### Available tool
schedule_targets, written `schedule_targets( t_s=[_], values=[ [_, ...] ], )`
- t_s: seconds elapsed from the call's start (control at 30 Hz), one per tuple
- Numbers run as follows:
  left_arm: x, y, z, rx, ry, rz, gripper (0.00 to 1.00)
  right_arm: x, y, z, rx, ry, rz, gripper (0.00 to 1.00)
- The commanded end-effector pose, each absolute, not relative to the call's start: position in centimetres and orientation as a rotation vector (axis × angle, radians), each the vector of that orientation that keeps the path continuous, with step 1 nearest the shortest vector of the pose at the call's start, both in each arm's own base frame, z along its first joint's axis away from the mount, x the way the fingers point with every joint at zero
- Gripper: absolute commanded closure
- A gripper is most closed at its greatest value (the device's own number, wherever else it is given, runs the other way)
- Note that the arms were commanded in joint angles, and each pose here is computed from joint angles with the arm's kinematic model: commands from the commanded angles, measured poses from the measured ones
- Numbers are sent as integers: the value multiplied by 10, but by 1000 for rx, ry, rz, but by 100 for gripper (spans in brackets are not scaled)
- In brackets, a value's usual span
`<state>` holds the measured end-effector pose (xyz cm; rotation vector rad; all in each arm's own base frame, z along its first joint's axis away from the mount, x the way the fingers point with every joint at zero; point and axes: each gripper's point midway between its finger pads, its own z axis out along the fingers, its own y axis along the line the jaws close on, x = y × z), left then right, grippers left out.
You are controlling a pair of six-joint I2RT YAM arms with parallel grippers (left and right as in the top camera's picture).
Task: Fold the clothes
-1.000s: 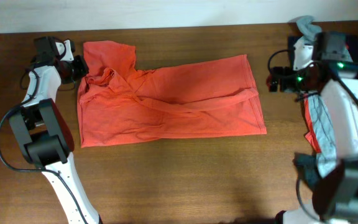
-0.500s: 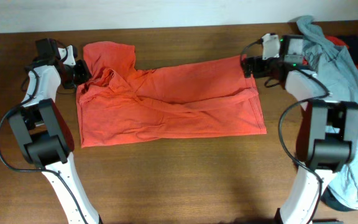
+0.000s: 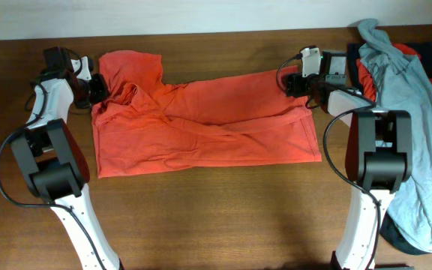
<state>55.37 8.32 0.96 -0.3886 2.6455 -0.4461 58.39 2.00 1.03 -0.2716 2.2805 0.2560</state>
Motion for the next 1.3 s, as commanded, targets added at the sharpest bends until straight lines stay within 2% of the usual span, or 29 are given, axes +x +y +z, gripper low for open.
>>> schedule_targets(
  t_s=[0.0, 0.07, 0.1, 0.17, 0.23, 0.27, 0.33, 0.37, 0.5, 0.63, 0.73, 0.97, 1.27],
  values=[
    [557, 84, 15, -386, 2637, -430, 97, 585, 30, 0, -278, 2292, 267, 31],
    [557, 84, 15, -386, 2639, -430, 97, 585, 36, 1, -284, 2285, 274, 40],
    [557, 84, 15, -386, 2639, -430, 97, 587, 40, 3, -291, 2275, 272, 40],
    [557, 84, 15, -387, 2639, -430, 97, 590, 46, 7, -303, 2255, 269, 47],
    [557, 84, 15, -386, 2640, -431, 97, 591, 48, 7, -290, 2255, 271, 61],
    [557, 84, 15, -387, 2639, -431, 97, 591, 45, 7, -262, 2260, 262, 75],
    [557, 84, 15, -386, 2640, -430, 97, 593, 38, 6, -221, 2268, 236, 87],
    [557, 84, 15, -386, 2640, -430, 97, 593, 37, 6, -218, 2269, 236, 90],
    [557, 85, 15, -385, 2637, -429, 99, 591, 20, 4, -83, 2299, 242, 96],
    [559, 88, 19, -388, 2627, -428, 100, 588, 7, 16, -24, 2337, 246, 96],
    [562, 81, 31, -370, 2615, -481, 100, 587, -2, 45, -4, 2358, 242, 96],
    [568, 75, 94, -313, 2522, -534, 100, 570, -3, 98, 17, 2464, 268, 96],
    [540, 68, 125, -295, 2575, -538, 100, 531, -1, 145, 40, 2641, 290, 96]
  ],
)
